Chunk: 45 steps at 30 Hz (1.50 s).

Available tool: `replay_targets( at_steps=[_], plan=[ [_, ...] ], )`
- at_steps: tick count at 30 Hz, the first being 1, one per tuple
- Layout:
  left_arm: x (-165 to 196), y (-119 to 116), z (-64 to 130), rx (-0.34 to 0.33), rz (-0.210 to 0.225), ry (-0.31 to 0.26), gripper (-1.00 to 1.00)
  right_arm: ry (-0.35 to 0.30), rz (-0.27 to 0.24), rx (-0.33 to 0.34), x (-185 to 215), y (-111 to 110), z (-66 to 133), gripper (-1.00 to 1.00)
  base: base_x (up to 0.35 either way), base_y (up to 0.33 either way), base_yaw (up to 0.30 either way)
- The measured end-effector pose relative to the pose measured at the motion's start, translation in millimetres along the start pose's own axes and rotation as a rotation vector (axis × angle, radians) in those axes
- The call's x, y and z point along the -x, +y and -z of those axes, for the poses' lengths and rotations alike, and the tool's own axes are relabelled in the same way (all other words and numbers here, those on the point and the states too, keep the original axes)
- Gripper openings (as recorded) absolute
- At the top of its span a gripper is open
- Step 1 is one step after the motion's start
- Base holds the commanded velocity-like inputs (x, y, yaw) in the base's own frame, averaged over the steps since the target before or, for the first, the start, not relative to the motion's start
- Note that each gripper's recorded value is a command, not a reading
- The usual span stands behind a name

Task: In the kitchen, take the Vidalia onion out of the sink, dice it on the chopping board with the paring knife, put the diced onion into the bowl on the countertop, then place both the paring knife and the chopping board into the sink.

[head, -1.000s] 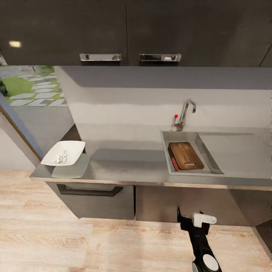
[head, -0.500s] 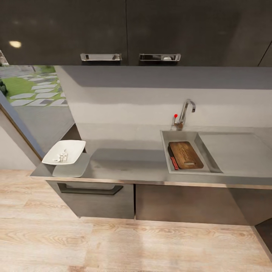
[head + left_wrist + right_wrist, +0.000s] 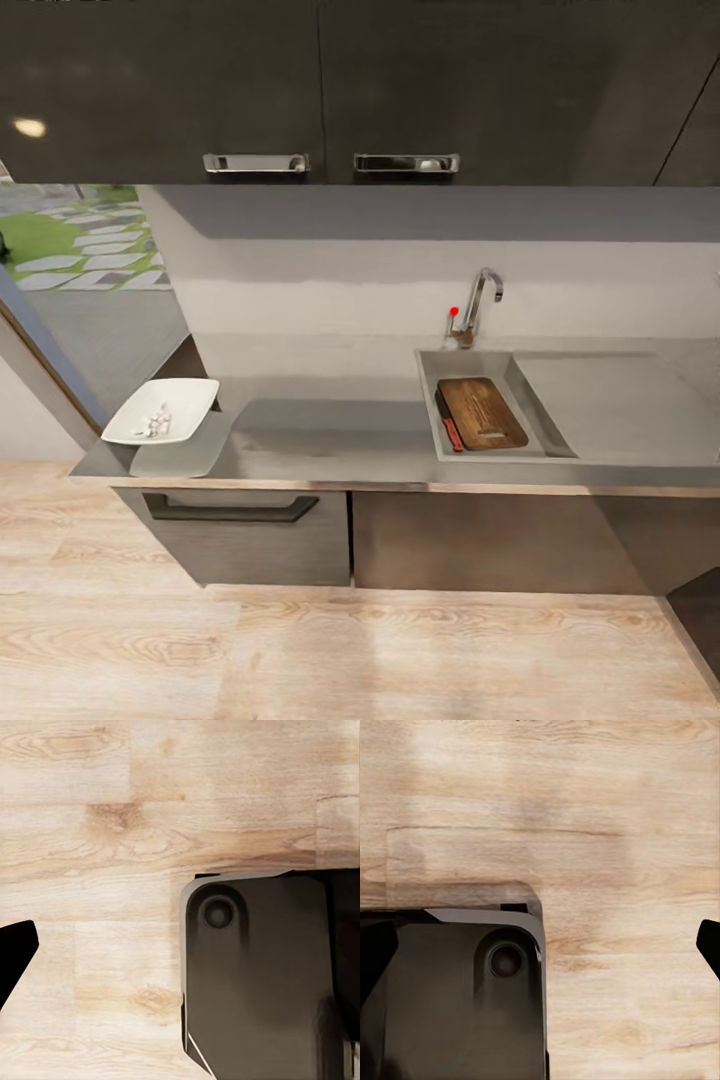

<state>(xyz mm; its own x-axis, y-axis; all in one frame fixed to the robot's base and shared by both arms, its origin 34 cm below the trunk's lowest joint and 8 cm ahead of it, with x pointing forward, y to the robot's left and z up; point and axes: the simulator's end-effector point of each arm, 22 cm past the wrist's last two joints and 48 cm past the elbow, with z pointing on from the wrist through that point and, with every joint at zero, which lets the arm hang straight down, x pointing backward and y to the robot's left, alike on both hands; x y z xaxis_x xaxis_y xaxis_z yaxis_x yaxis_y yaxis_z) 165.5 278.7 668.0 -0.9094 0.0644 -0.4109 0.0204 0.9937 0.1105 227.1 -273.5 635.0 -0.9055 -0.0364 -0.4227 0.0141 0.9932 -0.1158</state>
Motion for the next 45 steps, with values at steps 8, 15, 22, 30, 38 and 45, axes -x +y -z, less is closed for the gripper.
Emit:
replay_targets(
  at_steps=[8,15,22,30,38,45],
  plan=[
    [0.3,0.4,-0.1,0.001,0.0,-0.002,1.0,-0.002,-0.001,0.001,0.7,1.2,0.1,1.0,0.0,0.0,-0.005],
    [5.1,0.3,-1.3,0.001,0.001,-0.015,1.0,-0.012,-0.001,0.002,4.6,1.5,-0.3,1.0,0.0,0.0,0.0],
    [8.4,0.5,-2.1,0.002,0.002,-0.025,1.0,-0.02,-0.007,0.011,7.8,9.6,0.2,1.0,0.0,0.0,0.0],
    [12.2,0.8,-3.1,0.003,0.003,-0.037,1.0,-0.032,-0.016,0.019,12.8,17.1,0.5,1.0,0.0,0.0,0.0],
    [16.2,1.0,-4.0,0.004,0.004,-0.05,1.0,-0.044,-0.021,0.021,17.7,20.0,0.4,1.0,0.0,0.0,0.0],
    [20.1,1.1,-4.8,0.004,0.006,-0.061,1.0,-0.056,-0.035,0.035,23.1,33.1,1.5,1.0,0.0,0.0,0.0]
  ],
)
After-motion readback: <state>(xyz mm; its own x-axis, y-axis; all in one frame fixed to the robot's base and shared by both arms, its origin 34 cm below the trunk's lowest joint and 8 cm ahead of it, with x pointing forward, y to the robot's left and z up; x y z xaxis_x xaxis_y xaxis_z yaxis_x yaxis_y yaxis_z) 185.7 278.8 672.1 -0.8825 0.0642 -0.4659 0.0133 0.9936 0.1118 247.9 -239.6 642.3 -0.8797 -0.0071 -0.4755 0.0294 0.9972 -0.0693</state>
